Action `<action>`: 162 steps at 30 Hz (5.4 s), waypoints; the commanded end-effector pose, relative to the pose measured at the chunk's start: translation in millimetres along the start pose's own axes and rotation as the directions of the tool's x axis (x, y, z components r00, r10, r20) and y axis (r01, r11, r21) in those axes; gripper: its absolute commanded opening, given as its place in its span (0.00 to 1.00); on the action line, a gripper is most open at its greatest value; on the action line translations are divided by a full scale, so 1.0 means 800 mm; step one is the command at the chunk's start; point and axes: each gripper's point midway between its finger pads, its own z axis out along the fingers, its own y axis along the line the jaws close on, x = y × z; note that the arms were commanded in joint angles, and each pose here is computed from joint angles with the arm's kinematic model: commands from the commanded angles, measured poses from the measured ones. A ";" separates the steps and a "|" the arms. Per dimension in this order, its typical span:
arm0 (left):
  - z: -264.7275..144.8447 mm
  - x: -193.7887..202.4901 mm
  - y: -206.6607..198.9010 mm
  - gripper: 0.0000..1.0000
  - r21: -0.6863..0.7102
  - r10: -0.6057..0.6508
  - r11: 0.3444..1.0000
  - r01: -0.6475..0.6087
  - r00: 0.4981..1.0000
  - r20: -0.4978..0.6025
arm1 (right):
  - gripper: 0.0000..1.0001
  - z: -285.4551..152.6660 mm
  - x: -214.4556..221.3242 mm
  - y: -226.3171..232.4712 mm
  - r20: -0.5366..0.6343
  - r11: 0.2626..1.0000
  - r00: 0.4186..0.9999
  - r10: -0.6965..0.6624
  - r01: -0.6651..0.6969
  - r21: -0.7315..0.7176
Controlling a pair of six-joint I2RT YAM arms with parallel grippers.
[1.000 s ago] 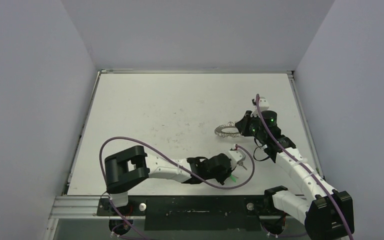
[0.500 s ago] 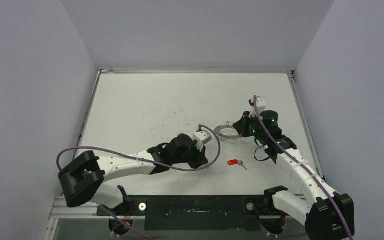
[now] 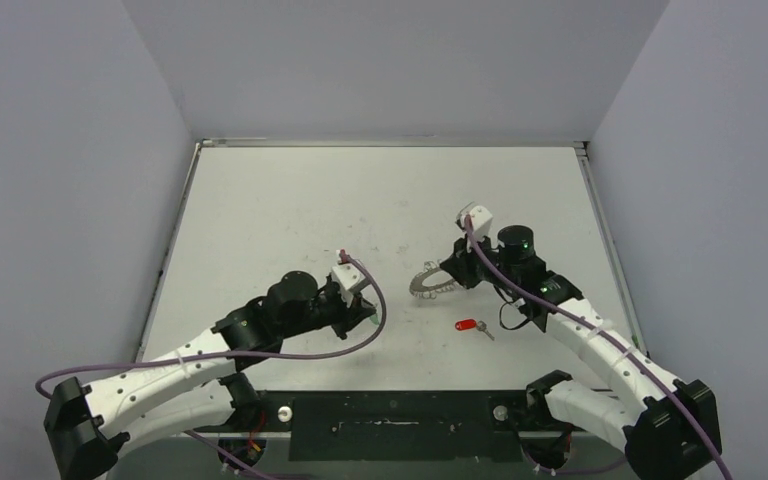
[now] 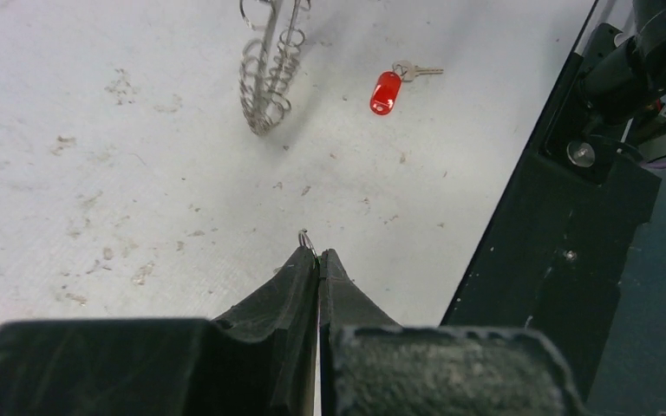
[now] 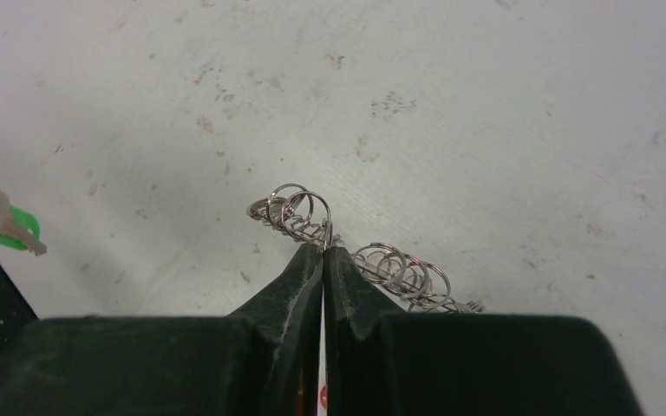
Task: Put the keys on the keyring
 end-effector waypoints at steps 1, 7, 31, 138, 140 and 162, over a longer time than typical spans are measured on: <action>-0.025 0.007 0.011 0.00 -0.012 0.181 0.983 -0.181 0.983 -0.005 | 0.00 -0.002 -0.036 0.044 0.082 0.964 0.973 -0.217 0.227 -0.139; -0.041 0.009 0.006 0.00 0.034 0.299 0.954 -0.298 0.954 -0.026 | 0.00 -0.005 -0.037 0.089 0.122 0.891 0.943 -0.310 0.333 -0.308; 0.004 -0.011 -0.024 0.00 0.148 0.308 0.933 -0.328 0.941 0.144 | 0.00 0.012 -0.003 0.187 0.179 0.716 0.912 -0.369 0.402 -0.571; 0.008 0.039 0.024 0.00 -0.072 0.002 0.997 0.016 0.972 0.234 | 0.00 -0.012 -0.017 0.229 0.308 0.658 0.889 -0.337 0.457 -0.599; 0.008 0.043 0.024 0.00 -0.072 0.002 0.997 0.015 0.973 0.229 | 0.00 -0.012 -0.018 0.229 0.312 0.657 0.888 -0.337 0.459 -0.598; 0.009 0.045 0.025 0.00 -0.071 -0.088 0.992 0.108 0.967 0.237 | 0.00 -0.021 -0.023 0.232 0.364 0.645 0.872 -0.328 0.488 -0.587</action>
